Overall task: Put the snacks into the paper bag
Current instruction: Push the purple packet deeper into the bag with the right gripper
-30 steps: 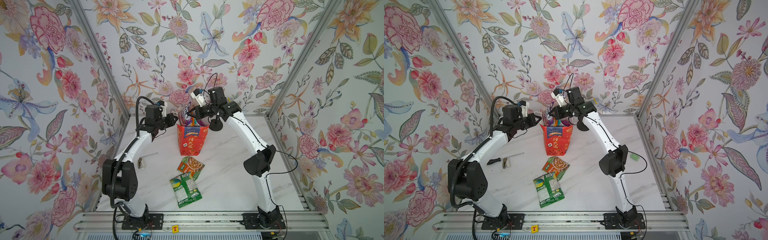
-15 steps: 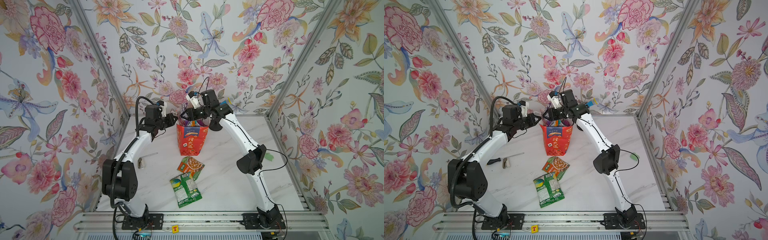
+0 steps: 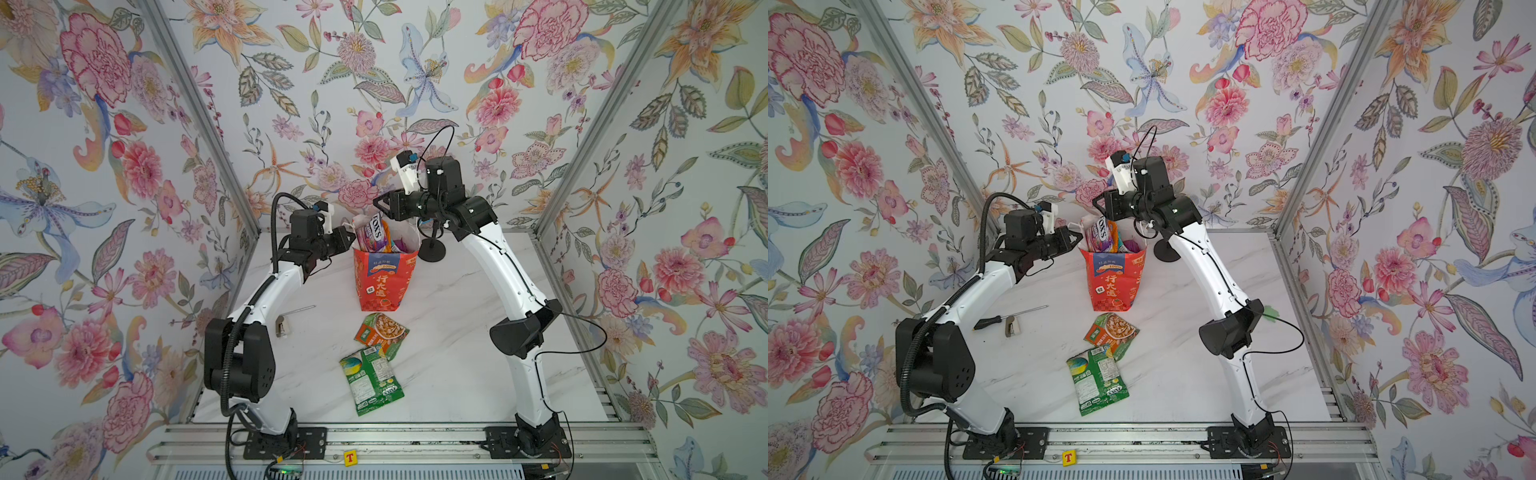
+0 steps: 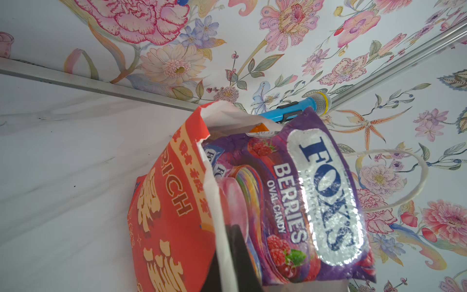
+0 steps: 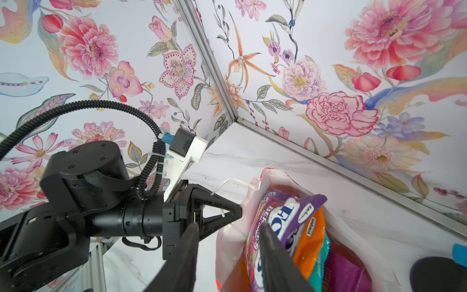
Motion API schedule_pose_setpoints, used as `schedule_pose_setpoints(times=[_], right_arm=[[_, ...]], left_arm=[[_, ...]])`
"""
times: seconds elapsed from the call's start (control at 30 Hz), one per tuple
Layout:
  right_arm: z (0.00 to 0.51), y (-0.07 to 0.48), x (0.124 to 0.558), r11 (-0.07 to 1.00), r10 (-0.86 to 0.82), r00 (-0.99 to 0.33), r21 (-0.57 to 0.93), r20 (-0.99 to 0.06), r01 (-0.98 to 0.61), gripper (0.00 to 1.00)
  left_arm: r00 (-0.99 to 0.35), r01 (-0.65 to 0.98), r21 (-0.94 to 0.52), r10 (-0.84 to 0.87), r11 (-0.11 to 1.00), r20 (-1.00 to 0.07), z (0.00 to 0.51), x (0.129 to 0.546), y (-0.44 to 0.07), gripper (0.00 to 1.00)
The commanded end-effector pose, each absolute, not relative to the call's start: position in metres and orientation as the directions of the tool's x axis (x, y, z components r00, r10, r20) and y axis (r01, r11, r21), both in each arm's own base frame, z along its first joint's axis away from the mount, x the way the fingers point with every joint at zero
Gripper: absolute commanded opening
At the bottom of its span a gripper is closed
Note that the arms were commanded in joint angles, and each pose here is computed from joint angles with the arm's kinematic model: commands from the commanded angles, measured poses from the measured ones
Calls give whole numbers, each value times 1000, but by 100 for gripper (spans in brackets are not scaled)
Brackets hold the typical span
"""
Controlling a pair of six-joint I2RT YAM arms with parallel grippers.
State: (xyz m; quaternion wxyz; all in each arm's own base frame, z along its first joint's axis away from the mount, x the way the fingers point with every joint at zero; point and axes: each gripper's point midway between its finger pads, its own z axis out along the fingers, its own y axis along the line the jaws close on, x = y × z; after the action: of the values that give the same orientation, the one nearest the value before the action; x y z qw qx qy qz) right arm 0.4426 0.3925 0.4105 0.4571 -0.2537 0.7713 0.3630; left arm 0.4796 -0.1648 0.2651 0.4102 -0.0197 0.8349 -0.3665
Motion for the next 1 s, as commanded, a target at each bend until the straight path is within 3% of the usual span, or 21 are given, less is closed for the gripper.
schedule_pose_setpoints(times=[0.0,0.4,0.63,0.97], right_arm=[[370,399,450,697,-130,-475,260,-870,-668,40],[331,382,465,806,-185,-516,171,-837,-566,40],[313,384,467,804,-199,-547,184,-813,-565,39],[269,404,471,780,-222,-611,238,-760,-579,19]], left_arm=[[-647,267,-607,-327,749,-689,274,479,-158,0],[-646,265,-608,-330,749,-688,273,478,-155,0],[-645,262,-609,-334,748,-687,272,479,-153,0],[-645,261,-612,-337,747,-686,272,479,-152,0]])
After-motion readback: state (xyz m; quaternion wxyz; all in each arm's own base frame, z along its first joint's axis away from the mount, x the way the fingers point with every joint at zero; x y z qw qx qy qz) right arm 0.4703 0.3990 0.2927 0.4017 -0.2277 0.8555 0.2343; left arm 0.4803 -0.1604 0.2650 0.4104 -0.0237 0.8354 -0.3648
